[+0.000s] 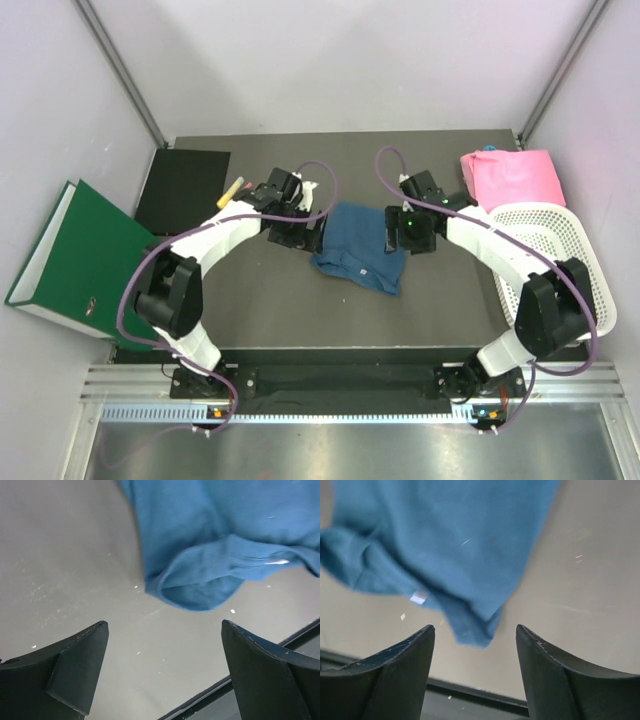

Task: Fold and stack the t-shirts
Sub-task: Flatten out the tshirt

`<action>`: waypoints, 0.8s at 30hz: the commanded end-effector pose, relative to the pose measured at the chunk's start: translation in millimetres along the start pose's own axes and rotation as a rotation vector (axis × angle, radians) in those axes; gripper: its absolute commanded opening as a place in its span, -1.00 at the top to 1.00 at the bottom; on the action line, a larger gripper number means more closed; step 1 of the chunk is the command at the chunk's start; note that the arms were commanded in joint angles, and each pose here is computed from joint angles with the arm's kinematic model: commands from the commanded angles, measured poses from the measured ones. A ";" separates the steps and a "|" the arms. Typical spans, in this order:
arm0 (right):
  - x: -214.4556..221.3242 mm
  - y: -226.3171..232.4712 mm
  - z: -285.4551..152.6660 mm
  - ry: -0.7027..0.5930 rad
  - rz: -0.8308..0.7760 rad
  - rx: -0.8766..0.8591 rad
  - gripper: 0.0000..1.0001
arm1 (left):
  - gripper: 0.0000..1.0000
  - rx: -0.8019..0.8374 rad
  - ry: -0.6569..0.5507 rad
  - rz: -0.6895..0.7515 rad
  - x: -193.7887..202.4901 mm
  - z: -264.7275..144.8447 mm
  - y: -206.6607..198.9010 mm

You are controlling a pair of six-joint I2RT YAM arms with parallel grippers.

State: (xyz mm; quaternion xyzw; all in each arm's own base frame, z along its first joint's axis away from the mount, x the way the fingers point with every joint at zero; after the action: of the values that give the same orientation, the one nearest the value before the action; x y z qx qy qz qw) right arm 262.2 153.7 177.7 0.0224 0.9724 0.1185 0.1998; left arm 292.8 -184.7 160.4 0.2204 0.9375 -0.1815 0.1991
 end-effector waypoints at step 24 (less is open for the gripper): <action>21.4 78.3 72.0 0.203 -0.284 -0.094 0.87 | -0.97 -0.311 -0.231 0.001 -44.4 -69.4 21.9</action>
State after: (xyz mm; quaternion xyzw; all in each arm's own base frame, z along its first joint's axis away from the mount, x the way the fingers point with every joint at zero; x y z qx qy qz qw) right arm 255.3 233.5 112.2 -0.1075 0.9799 0.1457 0.0841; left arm 315.4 -164.4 192.6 0.1906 0.9402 -0.0821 0.2702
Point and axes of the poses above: each gripper's point midway between its finger pads, its own z axis out along the fingers, its own y axis along the line the jaws close on, x = y × z, the point moved 7 cm from there along -z, back along the fingers, and after that the axes turned 5 degrees about z, right-handed, at the moved point
